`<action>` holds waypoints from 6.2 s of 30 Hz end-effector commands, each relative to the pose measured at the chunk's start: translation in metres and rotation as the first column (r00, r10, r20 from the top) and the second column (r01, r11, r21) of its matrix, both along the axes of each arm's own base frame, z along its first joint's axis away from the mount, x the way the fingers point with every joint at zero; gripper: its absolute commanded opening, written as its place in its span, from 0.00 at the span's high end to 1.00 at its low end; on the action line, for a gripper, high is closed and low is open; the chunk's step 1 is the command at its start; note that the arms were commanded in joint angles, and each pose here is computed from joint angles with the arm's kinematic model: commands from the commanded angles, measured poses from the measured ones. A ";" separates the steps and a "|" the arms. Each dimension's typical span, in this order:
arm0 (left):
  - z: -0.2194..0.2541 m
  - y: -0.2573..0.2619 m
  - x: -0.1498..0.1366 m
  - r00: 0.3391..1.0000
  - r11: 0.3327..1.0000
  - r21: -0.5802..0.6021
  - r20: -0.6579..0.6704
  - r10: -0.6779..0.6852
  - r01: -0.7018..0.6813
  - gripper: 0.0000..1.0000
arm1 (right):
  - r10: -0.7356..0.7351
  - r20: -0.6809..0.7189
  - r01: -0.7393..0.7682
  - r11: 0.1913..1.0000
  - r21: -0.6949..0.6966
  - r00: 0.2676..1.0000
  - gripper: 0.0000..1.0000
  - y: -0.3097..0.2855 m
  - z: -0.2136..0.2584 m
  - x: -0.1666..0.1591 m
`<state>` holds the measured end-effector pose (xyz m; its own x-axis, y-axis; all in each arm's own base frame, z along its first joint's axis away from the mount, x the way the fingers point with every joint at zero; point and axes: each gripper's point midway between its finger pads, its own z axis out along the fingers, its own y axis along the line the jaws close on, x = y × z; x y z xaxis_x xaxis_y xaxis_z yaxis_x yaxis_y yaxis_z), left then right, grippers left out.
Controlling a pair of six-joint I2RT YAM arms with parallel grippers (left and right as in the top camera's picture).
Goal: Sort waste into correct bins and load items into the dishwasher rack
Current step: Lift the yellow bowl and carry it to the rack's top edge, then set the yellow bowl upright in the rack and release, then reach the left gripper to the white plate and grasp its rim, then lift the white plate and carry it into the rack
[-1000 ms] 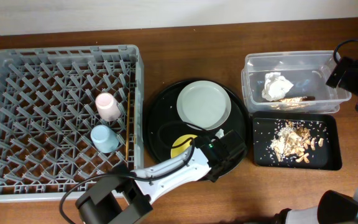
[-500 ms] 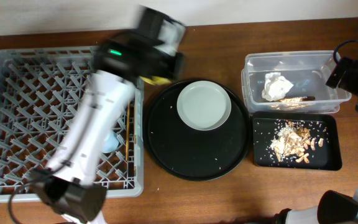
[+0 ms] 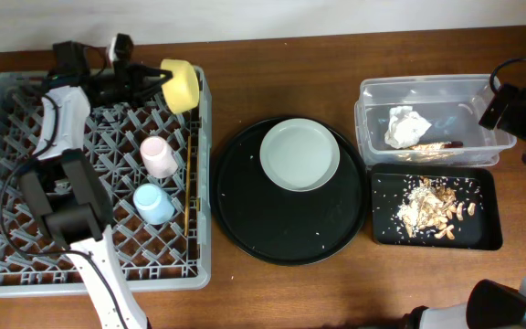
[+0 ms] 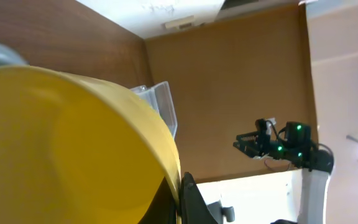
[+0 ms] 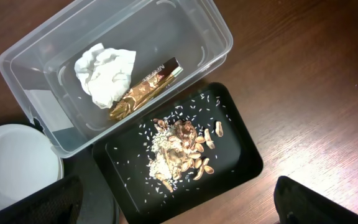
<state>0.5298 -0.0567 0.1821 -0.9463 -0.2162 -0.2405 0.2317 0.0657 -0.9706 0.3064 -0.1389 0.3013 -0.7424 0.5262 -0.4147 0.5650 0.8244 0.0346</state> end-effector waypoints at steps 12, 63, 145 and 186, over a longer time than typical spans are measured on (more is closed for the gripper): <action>-0.031 0.090 0.006 0.959 0.959 0.172 -0.133 0.250 -0.226 0.01 | 0.000 -0.002 0.000 1.000 -0.014 1.000 0.02 -0.003 0.001 0.000; -0.039 -0.295 -0.176 0.960 0.198 0.976 -0.033 -0.279 0.092 0.39 | 0.000 -0.002 0.000 1.000 -0.014 1.000 0.01 -0.003 0.001 0.000; 0.074 -0.049 -0.182 0.973 0.925 0.365 0.151 -0.175 0.109 1.00 | 0.000 -0.002 0.000 1.000 -0.014 1.000 0.01 -0.003 0.001 0.000; 0.064 -0.049 -0.156 0.990 0.863 0.504 0.099 -0.096 0.034 0.99 | 0.000 -0.002 0.000 1.000 -0.014 1.000 0.01 -0.003 0.001 0.000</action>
